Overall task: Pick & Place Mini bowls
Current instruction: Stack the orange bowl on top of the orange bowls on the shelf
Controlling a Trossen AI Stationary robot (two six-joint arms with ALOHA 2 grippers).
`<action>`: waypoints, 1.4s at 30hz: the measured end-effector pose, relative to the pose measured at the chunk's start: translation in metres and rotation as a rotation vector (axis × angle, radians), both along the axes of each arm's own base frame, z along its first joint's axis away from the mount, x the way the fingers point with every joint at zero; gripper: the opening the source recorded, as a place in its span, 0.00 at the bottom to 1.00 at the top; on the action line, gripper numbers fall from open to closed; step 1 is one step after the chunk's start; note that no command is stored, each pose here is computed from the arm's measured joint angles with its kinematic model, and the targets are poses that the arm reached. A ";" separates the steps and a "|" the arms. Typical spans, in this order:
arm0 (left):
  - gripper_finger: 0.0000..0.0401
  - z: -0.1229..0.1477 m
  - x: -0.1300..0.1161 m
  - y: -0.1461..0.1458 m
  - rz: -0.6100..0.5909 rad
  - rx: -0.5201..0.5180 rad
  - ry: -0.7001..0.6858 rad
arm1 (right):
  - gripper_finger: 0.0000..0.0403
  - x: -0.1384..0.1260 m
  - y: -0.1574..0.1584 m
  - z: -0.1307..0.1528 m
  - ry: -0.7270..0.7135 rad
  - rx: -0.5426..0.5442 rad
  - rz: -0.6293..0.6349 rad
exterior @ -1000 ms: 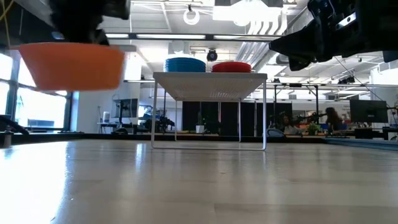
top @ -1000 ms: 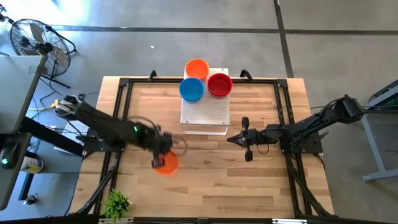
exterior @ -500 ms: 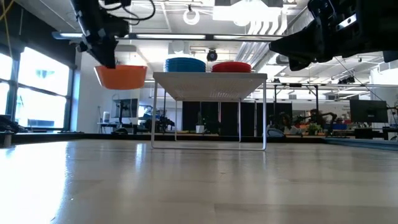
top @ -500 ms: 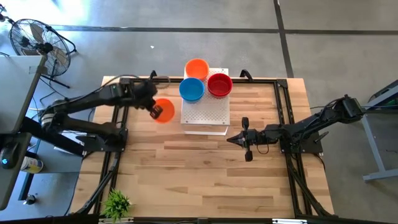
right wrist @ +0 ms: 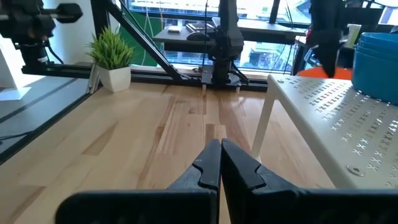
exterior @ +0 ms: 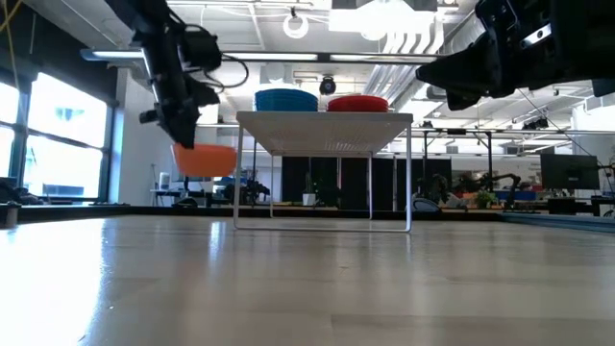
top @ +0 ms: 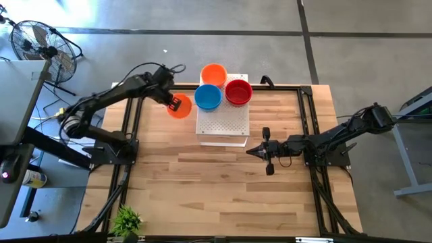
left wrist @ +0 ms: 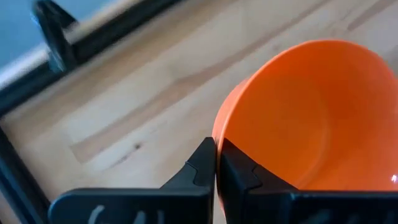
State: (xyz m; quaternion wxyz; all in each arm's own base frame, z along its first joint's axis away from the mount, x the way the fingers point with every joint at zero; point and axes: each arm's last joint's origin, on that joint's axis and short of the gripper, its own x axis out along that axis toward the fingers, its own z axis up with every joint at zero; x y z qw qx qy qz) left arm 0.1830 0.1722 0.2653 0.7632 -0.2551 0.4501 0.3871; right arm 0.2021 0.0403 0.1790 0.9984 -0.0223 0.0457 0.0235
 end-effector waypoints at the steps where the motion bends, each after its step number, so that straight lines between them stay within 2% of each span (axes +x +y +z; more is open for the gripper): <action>1: 0.00 -0.006 0.001 0.001 -0.003 -0.013 0.013 | 0.00 0.000 0.000 0.000 0.003 -0.001 0.000; 8: 0.00 -0.042 0.001 0.007 0.037 0.016 0.048 | 0.00 0.000 0.000 -0.002 0.019 -0.002 -0.001; 14: 0.00 -0.054 -0.013 0.020 0.117 0.013 -0.003 | 0.00 0.000 0.000 -0.003 0.027 0.003 -0.001; 23: 0.00 -0.069 -0.022 0.020 0.143 -0.010 -0.009 | 0.00 0.000 0.000 -0.003 0.027 0.004 -0.001; 35: 0.19 -0.069 -0.022 0.022 0.142 0.034 0.025 | 0.00 0.000 0.000 -0.003 0.026 0.006 -0.002; 38: 0.18 -0.062 -0.023 0.020 0.109 0.041 0.053 | 0.00 0.000 0.000 -0.003 0.027 0.020 -0.003; 42: 0.07 -0.045 -0.022 0.010 0.033 0.083 0.049 | 0.00 0.000 0.000 -0.003 0.027 0.020 -0.003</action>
